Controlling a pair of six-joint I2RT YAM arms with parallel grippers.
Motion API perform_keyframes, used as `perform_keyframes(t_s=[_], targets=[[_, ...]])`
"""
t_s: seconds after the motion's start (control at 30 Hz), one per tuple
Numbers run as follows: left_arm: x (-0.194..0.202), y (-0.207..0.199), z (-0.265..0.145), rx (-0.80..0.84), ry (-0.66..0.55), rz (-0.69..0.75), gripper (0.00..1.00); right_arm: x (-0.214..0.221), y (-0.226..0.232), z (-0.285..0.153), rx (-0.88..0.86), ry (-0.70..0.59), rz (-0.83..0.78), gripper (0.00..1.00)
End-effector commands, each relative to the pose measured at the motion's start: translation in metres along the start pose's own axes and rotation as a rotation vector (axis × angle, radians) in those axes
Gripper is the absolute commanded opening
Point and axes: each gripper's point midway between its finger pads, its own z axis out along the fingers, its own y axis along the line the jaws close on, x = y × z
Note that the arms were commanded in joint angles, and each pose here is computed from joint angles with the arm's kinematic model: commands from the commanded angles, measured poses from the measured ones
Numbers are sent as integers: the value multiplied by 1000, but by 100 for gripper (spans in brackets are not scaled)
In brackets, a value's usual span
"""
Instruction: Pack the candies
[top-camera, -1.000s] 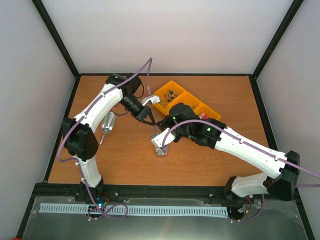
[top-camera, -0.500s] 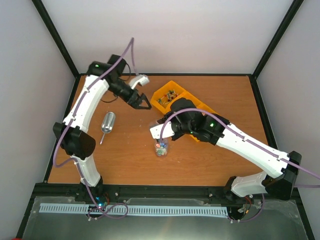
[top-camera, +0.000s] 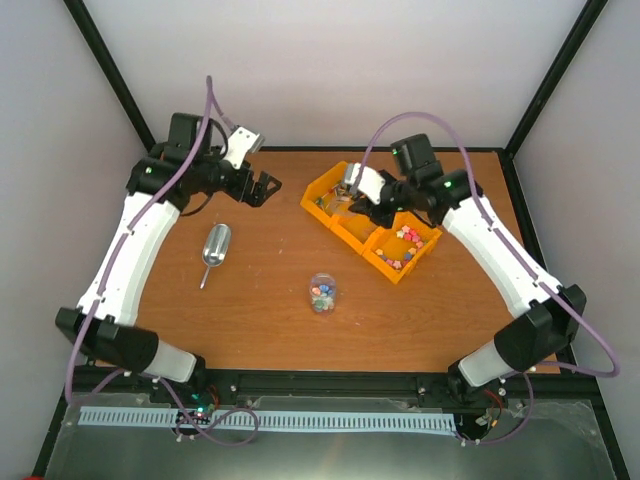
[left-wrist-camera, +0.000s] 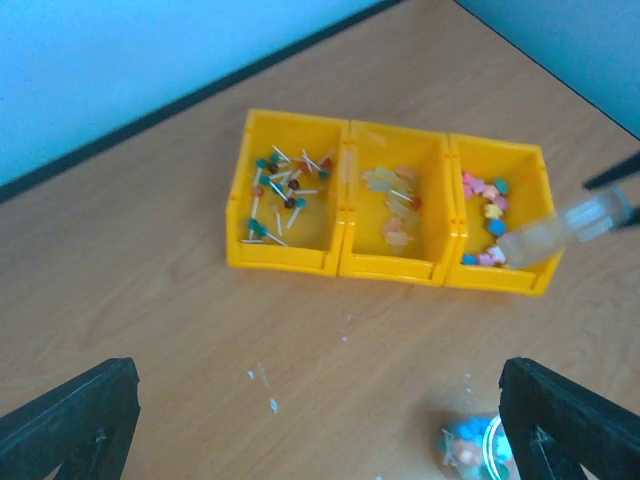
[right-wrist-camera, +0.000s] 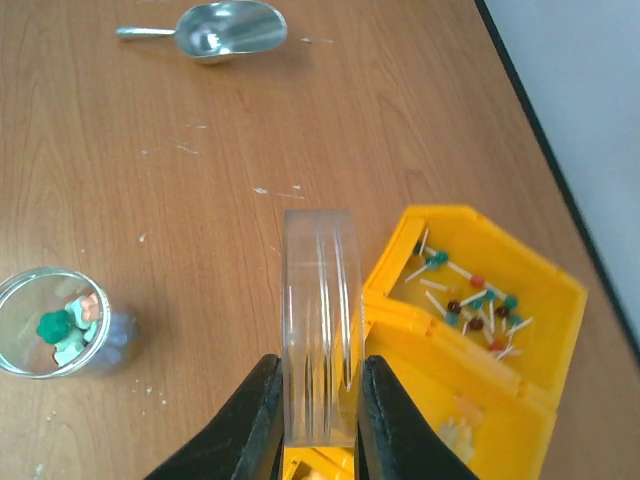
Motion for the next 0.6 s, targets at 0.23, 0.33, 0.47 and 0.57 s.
perform_keyframes(t_s=[0.23, 0.33, 0.47, 0.57], targets=[[-3, -49, 3, 8, -114, 435, 100, 5, -34, -1, -306, -282, 725, 3], [16, -67, 14, 45, -70, 556, 100, 4, -36, 12, -375, -323, 867, 3], [30, -85, 17, 71, -111, 682, 100, 13, -35, 34, -461, -331, 1046, 3], [45, -95, 22, 126, -85, 743, 100, 24, -28, 48, -513, -314, 1157, 3]])
